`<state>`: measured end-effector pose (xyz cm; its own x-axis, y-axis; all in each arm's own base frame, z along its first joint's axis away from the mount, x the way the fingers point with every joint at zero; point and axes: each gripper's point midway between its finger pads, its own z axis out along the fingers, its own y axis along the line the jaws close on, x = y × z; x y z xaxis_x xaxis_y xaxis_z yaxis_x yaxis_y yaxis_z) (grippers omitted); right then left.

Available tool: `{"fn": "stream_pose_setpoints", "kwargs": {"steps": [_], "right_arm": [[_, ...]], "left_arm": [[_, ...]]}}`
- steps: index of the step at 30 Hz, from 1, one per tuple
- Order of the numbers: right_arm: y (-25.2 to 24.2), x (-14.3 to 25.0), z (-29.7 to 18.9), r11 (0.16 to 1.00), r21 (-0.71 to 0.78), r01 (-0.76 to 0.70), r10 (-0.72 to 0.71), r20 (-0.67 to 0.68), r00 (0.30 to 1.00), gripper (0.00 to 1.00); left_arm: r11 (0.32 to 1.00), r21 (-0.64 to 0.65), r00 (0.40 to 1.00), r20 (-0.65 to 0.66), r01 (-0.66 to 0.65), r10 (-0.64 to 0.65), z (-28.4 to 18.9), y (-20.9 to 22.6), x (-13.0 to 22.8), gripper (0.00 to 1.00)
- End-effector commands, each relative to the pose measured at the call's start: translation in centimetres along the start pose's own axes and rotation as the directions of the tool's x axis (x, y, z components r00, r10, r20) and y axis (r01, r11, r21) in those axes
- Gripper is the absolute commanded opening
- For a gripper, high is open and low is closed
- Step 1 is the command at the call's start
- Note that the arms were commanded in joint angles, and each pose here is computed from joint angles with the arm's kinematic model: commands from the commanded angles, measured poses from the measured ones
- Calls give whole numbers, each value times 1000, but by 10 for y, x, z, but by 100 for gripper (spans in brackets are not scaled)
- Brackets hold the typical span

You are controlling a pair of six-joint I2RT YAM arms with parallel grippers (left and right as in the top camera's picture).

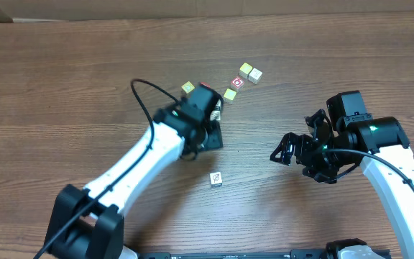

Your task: Flip 5 blocks

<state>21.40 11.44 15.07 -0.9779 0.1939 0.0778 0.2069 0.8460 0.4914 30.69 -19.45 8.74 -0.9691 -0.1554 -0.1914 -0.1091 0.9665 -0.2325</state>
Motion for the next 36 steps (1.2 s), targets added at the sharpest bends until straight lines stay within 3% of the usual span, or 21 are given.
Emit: {"fn": "stream_pose_setpoints", "kwargs": {"steps": [1,9,13,17,23,36], "right_arm": [[6,-6,-8,1000,-7,24,-24,35,999,100],[5,-6,-8,1000,-6,23,-23,34,999,100],[5,-4,-8,1000,-3,19,-19,26,999,100],[4,-3,-8,1000,-2,17,-17,23,1000,100],[4,-2,-8,1000,0,15,-15,20,1000,100],[4,-3,-8,1000,-1,15,-15,20,1000,100]], "left_arm": [[995,36,995,-42,-90,91,15,-3,-18,63],[981,31,975,-107,-190,192,52,-29,-50,78],[979,27,969,-137,-203,205,68,-36,-61,79],[980,10,965,-172,-199,198,88,-36,-63,68],[983,-17,963,-203,-182,175,107,-29,-59,38],[973,-138,972,-167,-187,163,77,-18,-81,25]]}}
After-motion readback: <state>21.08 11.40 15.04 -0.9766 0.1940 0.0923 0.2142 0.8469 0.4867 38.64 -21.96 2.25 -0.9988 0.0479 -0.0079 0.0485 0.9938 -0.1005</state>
